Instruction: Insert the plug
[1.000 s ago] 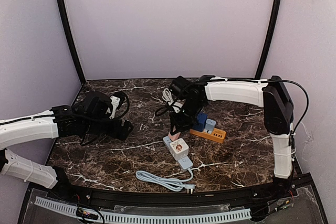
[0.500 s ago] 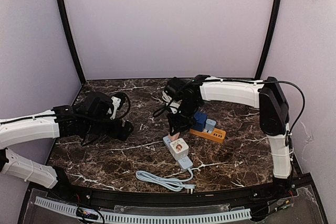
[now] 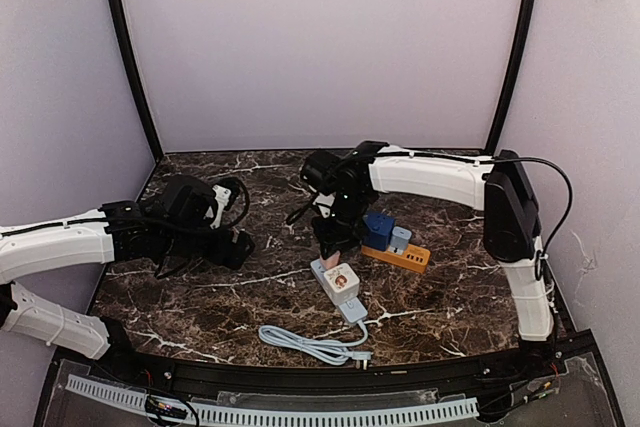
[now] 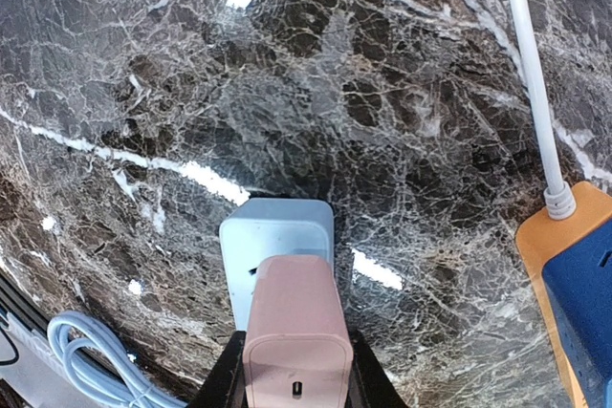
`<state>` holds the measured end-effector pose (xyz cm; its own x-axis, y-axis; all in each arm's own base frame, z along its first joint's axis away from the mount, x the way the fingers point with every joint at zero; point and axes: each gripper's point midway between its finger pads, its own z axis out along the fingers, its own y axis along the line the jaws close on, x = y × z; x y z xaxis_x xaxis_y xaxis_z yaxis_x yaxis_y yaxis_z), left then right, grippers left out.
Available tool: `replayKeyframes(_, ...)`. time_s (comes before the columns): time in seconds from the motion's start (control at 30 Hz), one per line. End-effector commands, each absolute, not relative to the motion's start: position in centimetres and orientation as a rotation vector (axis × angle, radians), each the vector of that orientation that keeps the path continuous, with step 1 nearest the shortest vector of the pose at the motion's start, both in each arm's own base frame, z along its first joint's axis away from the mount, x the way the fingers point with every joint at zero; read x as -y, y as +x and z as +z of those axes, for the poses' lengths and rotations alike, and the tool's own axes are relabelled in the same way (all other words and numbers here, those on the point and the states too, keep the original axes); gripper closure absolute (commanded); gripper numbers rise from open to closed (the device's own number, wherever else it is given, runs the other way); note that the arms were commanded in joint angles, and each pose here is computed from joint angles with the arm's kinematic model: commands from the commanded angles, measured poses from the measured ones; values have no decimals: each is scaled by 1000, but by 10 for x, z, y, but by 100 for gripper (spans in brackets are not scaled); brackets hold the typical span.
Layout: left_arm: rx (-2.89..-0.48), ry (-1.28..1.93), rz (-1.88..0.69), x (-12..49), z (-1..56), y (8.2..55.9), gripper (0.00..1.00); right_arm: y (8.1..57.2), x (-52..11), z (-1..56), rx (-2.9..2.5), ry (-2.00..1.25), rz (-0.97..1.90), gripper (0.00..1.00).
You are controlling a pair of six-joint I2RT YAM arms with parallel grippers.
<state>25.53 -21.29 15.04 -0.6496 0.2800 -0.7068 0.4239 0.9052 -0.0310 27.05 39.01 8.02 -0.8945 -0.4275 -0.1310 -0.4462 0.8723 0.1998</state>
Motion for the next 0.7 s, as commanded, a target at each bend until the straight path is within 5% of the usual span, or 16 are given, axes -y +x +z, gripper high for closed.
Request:
replayKeyframes(0.0, -2353, 535, -215, 205, 146, 249, 3, 281, -385, 63, -2967, -634, 163, 100)
replayKeyframes(0.67, -2312, 618, -207, 218, 182, 259, 1, 266, -390, 49, -2962, -592, -87, 100)
